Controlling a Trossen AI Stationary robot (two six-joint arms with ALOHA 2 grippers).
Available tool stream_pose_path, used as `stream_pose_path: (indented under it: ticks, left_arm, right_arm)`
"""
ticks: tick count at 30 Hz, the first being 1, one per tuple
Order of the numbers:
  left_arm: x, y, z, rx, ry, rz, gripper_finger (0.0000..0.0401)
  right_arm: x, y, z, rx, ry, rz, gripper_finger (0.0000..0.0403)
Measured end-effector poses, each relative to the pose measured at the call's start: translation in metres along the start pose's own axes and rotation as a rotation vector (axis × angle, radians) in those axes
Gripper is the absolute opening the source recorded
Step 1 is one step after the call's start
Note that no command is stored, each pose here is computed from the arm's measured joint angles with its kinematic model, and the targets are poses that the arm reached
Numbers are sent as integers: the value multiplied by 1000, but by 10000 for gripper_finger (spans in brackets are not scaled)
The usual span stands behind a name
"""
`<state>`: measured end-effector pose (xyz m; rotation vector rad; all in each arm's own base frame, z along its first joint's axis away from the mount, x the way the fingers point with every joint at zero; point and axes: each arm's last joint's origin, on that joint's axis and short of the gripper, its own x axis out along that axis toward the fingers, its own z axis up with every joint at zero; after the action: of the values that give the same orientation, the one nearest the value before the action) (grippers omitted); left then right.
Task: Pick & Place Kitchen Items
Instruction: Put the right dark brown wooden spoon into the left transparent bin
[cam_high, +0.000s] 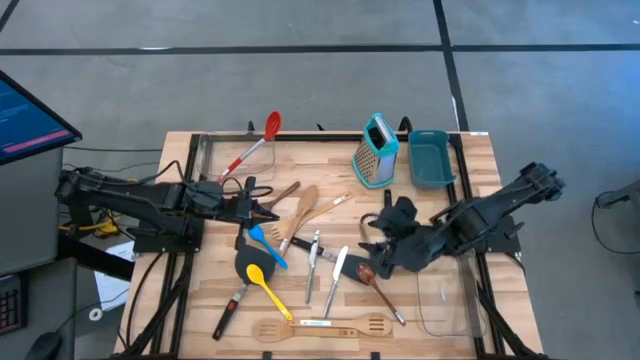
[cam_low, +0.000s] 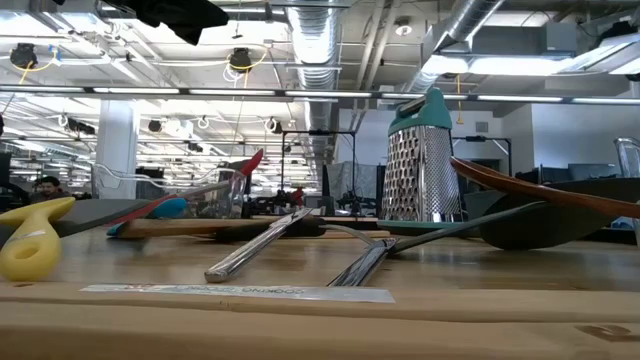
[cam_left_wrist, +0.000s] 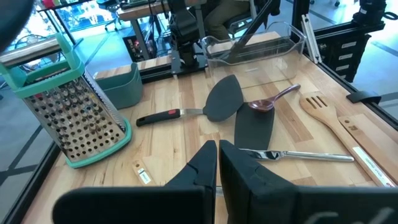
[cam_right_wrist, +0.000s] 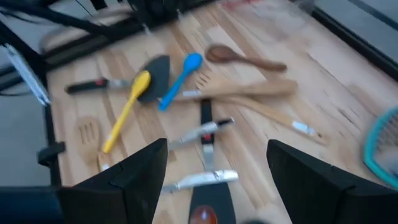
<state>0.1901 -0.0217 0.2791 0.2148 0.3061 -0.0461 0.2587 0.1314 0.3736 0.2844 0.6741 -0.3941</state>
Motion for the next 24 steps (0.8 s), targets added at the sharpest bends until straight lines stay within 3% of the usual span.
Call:
stream_pose_path:
  ticks: [6,10,24]
  left_arm:
    - [0,0,0,0,0,0,4]
    - [0,0,0,0,0,0,4]
    - [0,0,-1,0,0,-3,4]
  right_arm:
    - [5,19,-2,99,201,-177,269]
    - [18,33,-17,181,347,-214,269]
    - [62,66,-66,172,570,-355,269]
